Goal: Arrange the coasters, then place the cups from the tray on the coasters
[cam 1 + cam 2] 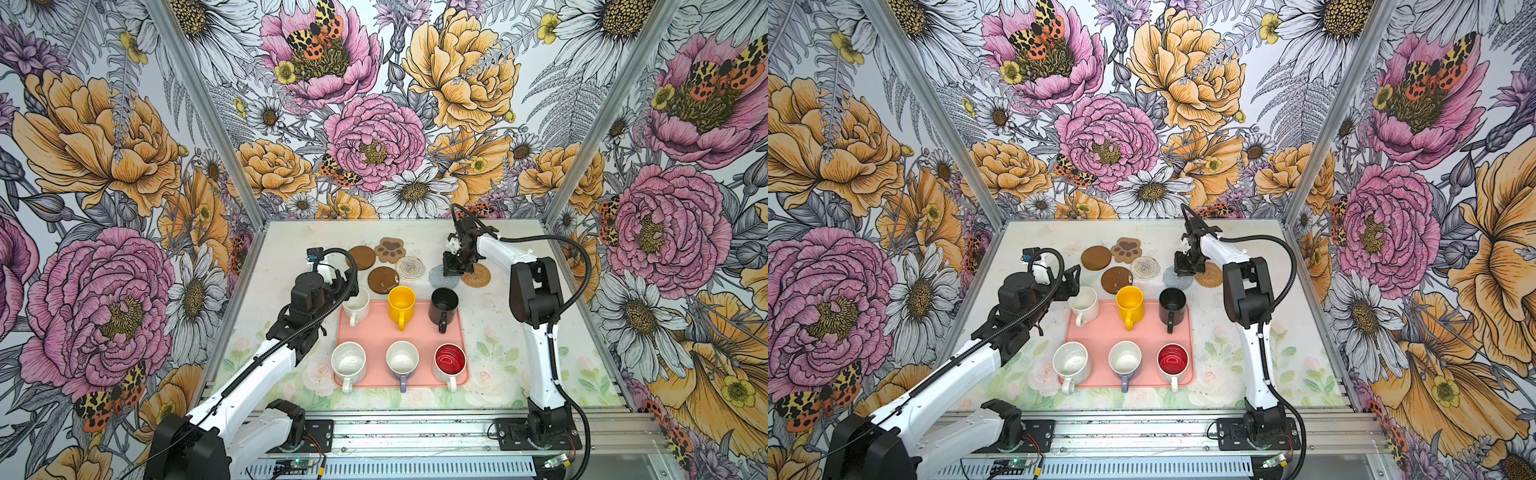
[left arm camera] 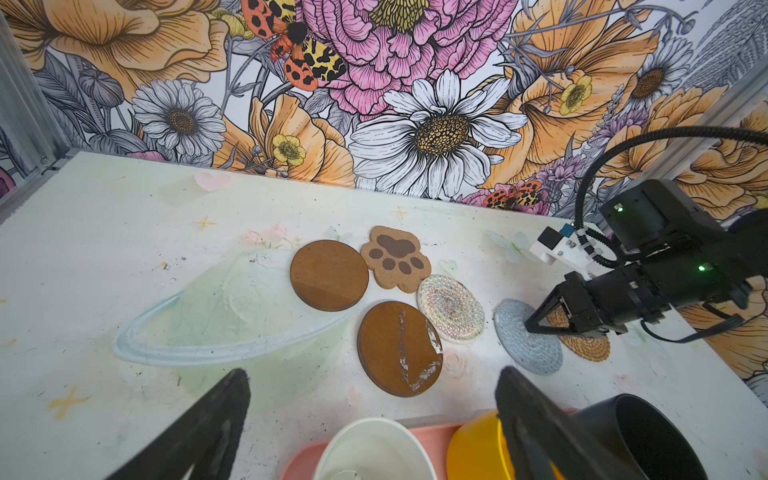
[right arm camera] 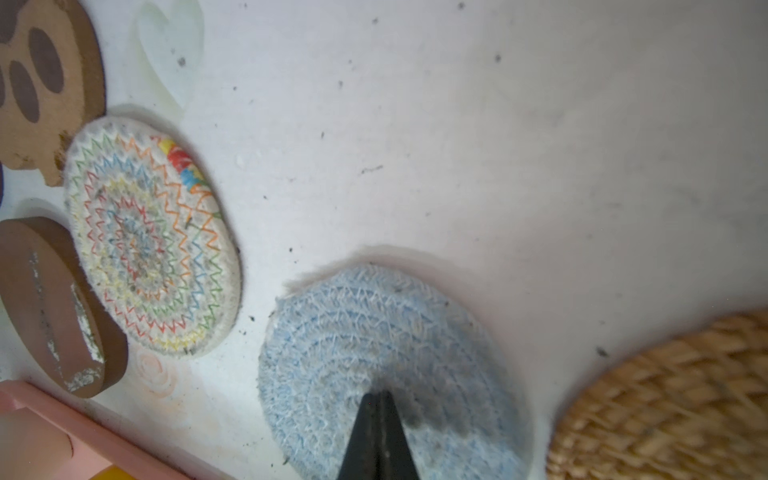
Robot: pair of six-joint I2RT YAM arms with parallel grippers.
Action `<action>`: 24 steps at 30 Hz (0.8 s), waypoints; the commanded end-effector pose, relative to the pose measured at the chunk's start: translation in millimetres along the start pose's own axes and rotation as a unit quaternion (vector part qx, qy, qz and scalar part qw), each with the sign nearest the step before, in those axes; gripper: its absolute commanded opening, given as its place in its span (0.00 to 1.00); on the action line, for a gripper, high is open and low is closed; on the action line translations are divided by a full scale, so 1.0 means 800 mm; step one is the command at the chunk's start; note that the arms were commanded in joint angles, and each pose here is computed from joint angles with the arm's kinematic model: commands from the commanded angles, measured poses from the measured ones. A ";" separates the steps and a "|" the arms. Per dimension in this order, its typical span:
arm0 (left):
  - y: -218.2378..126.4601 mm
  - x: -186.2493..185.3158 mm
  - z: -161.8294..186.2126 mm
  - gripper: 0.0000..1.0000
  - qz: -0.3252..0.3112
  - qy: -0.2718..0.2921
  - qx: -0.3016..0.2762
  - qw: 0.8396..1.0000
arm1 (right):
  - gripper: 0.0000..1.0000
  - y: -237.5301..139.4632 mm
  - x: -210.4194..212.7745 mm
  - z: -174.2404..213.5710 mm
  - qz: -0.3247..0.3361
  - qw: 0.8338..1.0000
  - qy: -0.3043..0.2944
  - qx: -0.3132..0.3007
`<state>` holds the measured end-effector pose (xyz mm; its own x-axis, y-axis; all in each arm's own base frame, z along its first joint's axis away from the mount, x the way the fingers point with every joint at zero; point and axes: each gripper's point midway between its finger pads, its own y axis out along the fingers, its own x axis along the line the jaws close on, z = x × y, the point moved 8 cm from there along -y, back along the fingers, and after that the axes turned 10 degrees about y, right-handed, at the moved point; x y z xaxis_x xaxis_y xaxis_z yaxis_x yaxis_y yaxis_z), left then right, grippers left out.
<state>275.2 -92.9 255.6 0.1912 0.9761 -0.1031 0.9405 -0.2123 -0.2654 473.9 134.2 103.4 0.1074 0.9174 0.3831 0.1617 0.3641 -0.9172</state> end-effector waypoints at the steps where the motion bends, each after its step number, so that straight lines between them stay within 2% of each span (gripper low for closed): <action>1: -0.001 0.004 0.004 0.94 -0.013 0.009 0.002 1.000 | 0.00 0.013 -0.012 -0.010 0.013 1.000 0.006 0.000; 15: 0.003 0.006 0.005 0.94 -0.015 0.012 0.007 1.000 | 0.00 0.002 -0.022 -0.020 0.015 1.000 0.020 -0.006; 20: 0.005 0.005 0.004 0.94 -0.013 0.015 0.009 1.000 | 0.00 -0.014 -0.009 -0.025 -0.011 1.000 0.010 -0.014; 24: 0.002 0.004 -0.001 0.94 -0.013 0.025 0.017 0.999 | 0.02 -0.044 0.010 -0.038 -0.046 0.998 0.008 -0.039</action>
<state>276.7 -92.6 249.9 0.1859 0.9788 -0.0860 0.9354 -0.2031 -0.2894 488.6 124.1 111.5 0.1239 0.9047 0.4077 0.1837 0.3828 -0.9054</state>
